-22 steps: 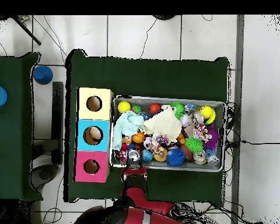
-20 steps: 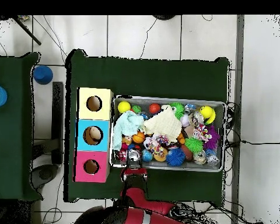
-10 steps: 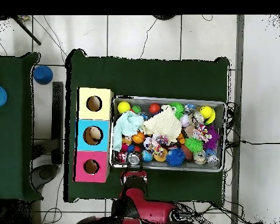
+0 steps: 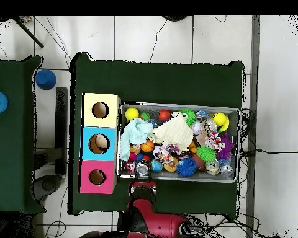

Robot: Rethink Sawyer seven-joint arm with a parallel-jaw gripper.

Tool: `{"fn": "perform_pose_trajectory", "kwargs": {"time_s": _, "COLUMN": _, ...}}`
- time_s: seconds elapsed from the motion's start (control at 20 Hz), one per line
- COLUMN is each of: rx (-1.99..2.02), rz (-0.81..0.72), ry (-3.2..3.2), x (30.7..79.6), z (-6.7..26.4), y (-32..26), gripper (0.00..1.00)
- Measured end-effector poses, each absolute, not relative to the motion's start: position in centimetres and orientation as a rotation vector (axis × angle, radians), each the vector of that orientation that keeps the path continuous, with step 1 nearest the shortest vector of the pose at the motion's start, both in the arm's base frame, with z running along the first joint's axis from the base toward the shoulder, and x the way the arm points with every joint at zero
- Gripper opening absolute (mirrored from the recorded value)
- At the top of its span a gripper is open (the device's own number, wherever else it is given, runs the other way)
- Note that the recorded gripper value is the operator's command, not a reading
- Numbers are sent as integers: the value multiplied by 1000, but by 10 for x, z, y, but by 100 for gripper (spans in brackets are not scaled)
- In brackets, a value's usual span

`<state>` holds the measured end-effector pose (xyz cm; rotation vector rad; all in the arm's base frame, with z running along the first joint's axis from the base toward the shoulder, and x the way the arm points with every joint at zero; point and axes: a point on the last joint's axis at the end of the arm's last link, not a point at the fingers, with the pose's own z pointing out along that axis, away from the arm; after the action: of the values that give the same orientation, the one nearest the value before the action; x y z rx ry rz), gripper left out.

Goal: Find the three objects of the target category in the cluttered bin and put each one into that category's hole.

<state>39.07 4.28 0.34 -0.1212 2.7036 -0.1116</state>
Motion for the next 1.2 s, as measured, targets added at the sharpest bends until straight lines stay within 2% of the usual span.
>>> {"fn": "perform_pose_trajectory", "kwargs": {"time_s": 1.2, "rx": -35, "rz": -120, "ry": 2832, "x": 411, "z": -9, "y": 41, "gripper": 100}}
